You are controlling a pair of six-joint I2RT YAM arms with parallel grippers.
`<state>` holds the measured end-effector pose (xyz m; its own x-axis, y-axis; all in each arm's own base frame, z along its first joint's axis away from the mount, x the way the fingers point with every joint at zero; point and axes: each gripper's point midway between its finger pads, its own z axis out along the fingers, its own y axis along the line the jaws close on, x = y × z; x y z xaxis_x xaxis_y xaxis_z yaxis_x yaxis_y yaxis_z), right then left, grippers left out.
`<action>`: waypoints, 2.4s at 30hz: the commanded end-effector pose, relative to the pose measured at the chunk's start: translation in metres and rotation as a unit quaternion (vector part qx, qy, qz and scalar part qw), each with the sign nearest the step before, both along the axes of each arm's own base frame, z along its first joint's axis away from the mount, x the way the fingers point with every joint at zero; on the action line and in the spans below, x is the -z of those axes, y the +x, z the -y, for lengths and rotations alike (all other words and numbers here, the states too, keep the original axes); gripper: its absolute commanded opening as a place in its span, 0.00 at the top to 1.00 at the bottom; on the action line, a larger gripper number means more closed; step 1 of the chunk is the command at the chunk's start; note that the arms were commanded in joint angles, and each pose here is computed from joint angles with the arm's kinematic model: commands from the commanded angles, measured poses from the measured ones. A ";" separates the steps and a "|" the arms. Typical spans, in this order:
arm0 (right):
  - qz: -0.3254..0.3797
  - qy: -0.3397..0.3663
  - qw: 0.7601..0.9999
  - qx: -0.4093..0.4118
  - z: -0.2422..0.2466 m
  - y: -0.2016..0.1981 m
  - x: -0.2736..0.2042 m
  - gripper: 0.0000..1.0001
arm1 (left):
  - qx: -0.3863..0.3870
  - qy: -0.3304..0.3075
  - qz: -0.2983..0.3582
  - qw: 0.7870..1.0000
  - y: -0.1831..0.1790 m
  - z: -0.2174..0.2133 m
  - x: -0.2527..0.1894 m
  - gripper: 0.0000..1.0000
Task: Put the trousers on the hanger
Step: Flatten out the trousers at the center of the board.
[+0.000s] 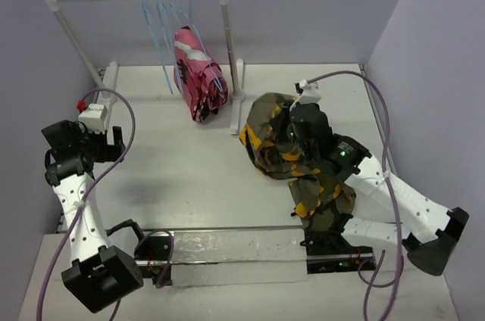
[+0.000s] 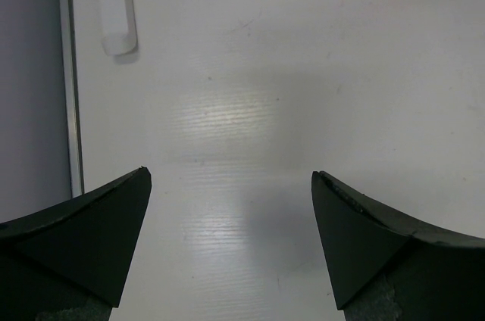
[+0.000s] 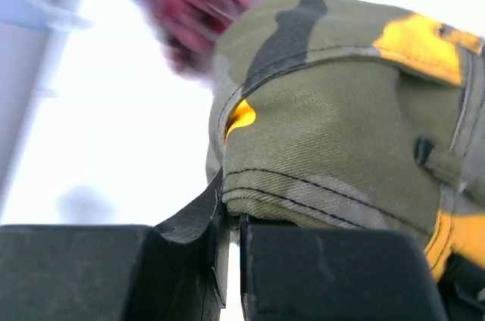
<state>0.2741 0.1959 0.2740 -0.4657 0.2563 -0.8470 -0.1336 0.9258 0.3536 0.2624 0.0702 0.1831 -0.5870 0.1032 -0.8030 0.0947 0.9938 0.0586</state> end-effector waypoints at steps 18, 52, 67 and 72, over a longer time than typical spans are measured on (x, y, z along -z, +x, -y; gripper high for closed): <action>0.311 0.087 0.939 -0.119 -0.120 -0.062 -0.294 1.00 | 0.128 -0.031 0.079 0.988 -0.004 0.050 -0.086 0.03; -0.106 0.005 0.963 0.247 0.151 0.017 0.103 0.01 | 0.377 0.038 -0.046 0.924 -0.028 0.180 -0.022 0.01; -0.124 0.040 0.972 0.197 0.125 0.026 0.105 0.06 | 0.491 0.156 -0.118 0.849 -0.042 0.270 0.063 0.01; -0.127 0.028 0.972 0.198 0.128 0.026 0.112 0.06 | 0.440 0.165 -0.123 0.874 -0.019 0.273 0.102 0.01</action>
